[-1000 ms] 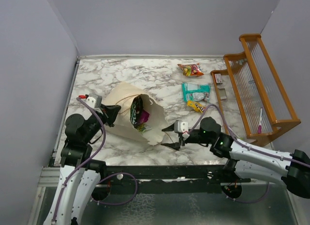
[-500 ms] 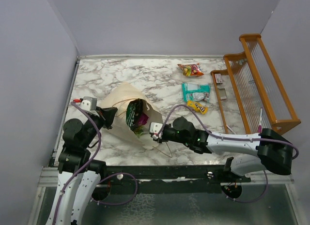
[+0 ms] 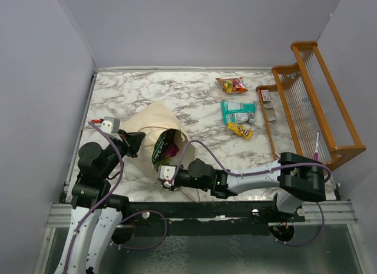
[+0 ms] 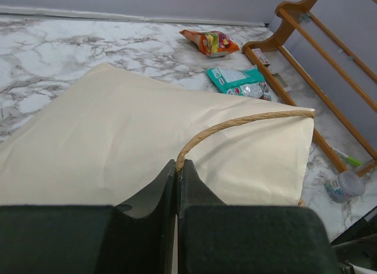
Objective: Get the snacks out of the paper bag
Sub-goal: Take out the snack from the paper bag, then place the snack at the center of the board, then take out the snack from the paper bag.
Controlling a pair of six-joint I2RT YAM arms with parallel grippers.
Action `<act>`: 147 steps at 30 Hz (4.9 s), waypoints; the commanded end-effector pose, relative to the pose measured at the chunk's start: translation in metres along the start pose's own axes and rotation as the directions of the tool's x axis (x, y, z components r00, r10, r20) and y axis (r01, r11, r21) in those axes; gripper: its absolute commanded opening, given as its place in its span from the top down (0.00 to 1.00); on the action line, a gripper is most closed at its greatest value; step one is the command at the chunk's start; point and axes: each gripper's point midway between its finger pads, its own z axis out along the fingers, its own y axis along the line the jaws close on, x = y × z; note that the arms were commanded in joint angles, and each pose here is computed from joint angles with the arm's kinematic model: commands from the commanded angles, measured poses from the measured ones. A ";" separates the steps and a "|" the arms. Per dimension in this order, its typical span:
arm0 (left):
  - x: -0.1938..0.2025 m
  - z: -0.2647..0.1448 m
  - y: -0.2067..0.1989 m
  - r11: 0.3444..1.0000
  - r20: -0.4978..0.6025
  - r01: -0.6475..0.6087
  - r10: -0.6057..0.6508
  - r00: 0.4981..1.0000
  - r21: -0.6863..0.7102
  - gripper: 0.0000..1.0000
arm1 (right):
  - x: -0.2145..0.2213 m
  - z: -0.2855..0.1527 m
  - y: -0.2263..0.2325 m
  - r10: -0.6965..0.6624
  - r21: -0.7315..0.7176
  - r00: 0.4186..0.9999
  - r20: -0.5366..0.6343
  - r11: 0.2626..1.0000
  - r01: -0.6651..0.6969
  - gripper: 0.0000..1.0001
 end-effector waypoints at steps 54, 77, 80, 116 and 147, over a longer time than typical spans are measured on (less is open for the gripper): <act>-0.013 -0.008 -0.003 1.000 0.070 -0.022 0.022 0.997 -0.008 1.00 | 0.047 -0.069 0.007 -0.136 -0.102 0.986 -0.094 0.987 0.126 0.99; -0.013 -0.008 0.000 1.000 0.071 -0.017 0.018 0.997 -0.024 1.00 | -0.098 -0.279 -0.154 -0.203 0.752 0.944 0.258 0.655 -0.065 0.99; -0.012 -0.008 0.000 1.000 0.067 -0.016 0.018 0.998 -0.023 1.00 | -0.053 -0.282 -0.170 -0.073 0.853 0.992 0.107 0.520 -0.054 0.99; -0.015 -0.011 -0.003 1.000 0.087 -0.021 0.022 0.996 -0.016 1.00 | 0.220 -0.318 -0.165 0.875 0.960 0.397 0.279 -0.253 -0.116 0.97; -0.015 -0.011 -0.002 1.000 0.091 -0.021 0.022 0.996 -0.018 1.00 | 0.050 -0.196 -0.155 0.654 0.341 0.707 0.270 0.622 -0.705 0.21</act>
